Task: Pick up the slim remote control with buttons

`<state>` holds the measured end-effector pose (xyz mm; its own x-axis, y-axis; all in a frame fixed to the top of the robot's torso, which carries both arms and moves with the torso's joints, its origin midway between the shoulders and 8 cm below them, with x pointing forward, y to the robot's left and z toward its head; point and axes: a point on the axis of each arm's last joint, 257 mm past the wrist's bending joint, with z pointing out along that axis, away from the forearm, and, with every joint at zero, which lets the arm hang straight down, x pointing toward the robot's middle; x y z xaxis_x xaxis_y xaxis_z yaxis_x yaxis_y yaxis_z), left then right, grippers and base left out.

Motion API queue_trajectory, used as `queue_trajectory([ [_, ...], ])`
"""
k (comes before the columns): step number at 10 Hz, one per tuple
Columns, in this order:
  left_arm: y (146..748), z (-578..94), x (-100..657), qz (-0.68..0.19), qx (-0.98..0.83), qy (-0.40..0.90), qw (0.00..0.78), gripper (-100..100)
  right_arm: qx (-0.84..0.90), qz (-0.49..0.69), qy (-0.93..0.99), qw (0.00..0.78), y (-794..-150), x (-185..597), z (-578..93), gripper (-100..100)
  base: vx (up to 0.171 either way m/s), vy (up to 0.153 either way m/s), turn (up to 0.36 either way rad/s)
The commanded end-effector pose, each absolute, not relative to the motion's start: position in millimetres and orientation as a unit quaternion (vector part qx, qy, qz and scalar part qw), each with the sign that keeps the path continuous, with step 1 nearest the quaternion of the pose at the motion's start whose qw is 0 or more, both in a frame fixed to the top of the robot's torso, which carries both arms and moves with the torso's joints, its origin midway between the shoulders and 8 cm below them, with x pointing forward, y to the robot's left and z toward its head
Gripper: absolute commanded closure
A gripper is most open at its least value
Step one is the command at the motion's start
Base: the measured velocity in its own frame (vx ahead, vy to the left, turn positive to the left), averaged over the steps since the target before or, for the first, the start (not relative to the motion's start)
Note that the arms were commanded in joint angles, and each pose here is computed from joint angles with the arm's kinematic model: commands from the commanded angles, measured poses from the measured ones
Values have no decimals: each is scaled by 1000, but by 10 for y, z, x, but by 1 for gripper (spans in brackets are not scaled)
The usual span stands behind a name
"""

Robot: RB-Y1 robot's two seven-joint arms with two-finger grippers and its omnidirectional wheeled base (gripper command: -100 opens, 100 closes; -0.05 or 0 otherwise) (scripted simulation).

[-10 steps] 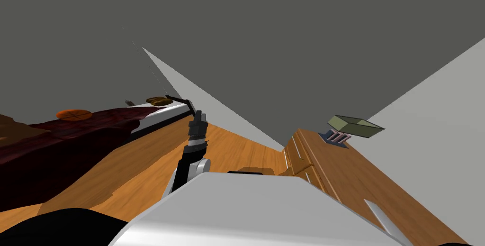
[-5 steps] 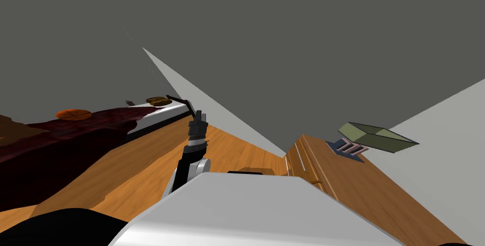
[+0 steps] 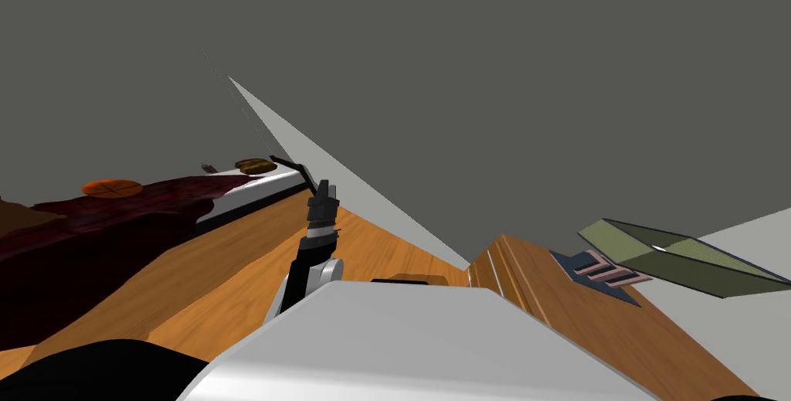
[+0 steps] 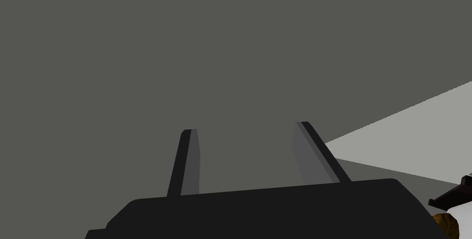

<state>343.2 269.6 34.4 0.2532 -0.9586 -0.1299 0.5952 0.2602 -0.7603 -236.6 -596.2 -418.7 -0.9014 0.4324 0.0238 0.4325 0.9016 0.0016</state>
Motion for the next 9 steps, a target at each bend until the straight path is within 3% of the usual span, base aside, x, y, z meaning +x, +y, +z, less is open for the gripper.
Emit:
queue_trajectory([
  [1, 2696, 344, 3432, -530, -299, 304, 733, 0, -222, -3, -975, 11, -5962, -2366, -4187, -100, 81, -61, 21],
  [2, 2696, 344, 3432, -530, -299, 304, 733, 0, -221, -4, -975, 11, -5962, -2359, -4189, 0, 17, -11, 5],
  [3, 2696, 344, 3432, -530, -299, 304, 733, 0, -232, -4, -973, 10, -5924, -2279, -4272, -100, -83, 1, 162],
  [8, 2695, 344, 3433, -530, -299, 304, 733, 0, -249, -5, -968, 9, -5863, -2132, -4409, -100, -112, -4, 100],
  [9, 2696, 344, 3432, -530, -299, 304, 733, 0, -251, -5, -968, 9, -5864, -2131, -4412, 100, -8, 0, -3],
])
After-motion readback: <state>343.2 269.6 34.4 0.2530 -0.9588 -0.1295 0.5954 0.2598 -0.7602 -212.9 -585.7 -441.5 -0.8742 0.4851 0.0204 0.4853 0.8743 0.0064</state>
